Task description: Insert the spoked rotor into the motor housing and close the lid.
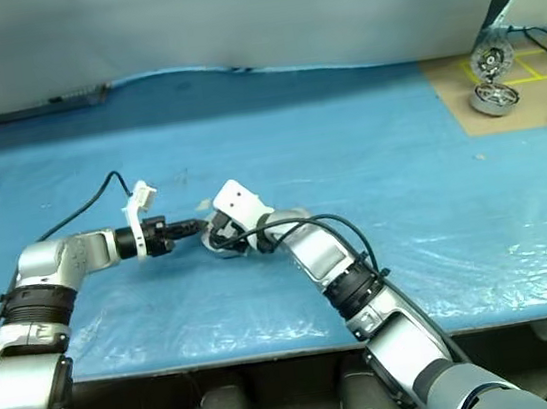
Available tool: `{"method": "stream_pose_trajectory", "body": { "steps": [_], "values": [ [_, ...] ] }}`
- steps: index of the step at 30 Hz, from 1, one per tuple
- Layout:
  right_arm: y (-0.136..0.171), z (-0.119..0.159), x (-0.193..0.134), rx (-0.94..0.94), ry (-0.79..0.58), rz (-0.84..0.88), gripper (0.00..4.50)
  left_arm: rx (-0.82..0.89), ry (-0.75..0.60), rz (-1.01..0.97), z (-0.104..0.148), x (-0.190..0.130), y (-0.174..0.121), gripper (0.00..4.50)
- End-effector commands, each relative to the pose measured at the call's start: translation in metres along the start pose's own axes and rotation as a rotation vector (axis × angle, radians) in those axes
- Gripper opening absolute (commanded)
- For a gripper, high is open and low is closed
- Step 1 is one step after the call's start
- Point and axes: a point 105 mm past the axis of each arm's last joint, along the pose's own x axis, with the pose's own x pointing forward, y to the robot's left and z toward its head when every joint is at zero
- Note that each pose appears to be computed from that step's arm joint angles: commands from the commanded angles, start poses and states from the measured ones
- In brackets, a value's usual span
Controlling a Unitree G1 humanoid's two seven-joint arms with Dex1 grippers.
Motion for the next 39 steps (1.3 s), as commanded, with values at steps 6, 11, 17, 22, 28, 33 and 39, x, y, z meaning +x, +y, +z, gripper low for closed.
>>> {"method": "stream_pose_trajectory", "body": {
  "steps": [6,11,17,22,28,33,39],
  "values": [
    [-0.005,-0.073,-0.001,0.083,0.254,-0.061,2.98,0.025,0.011,0.040,-0.002,0.002,0.012,0.00],
    [-0.003,-0.075,-0.002,0.083,0.257,-0.054,2.98,0.014,0.038,-0.031,-0.009,0.008,0.002,0.00],
    [0.001,-0.070,-0.009,0.107,0.214,-0.003,3.71,0.042,0.089,-0.071,-0.014,0.014,-0.007,0.00],
    [-0.009,-0.062,-0.040,0.165,0.129,-0.035,4.46,0.055,0.091,-0.048,-0.012,0.010,-0.001,0.00],
    [-0.023,-0.029,-0.090,0.313,-0.032,-0.082,4.46,0.078,0.092,-0.055,-0.010,0.010,-0.001,0.00],
    [-0.026,-0.026,-0.112,0.512,-0.069,-0.119,4.46,0.092,0.085,-0.066,-0.006,0.011,-0.002,0.00],
    [-0.025,-0.032,-0.103,0.806,-0.059,-0.156,4.46,0.106,0.088,-0.088,-0.005,0.014,-0.006,0.00]
  ]
}}
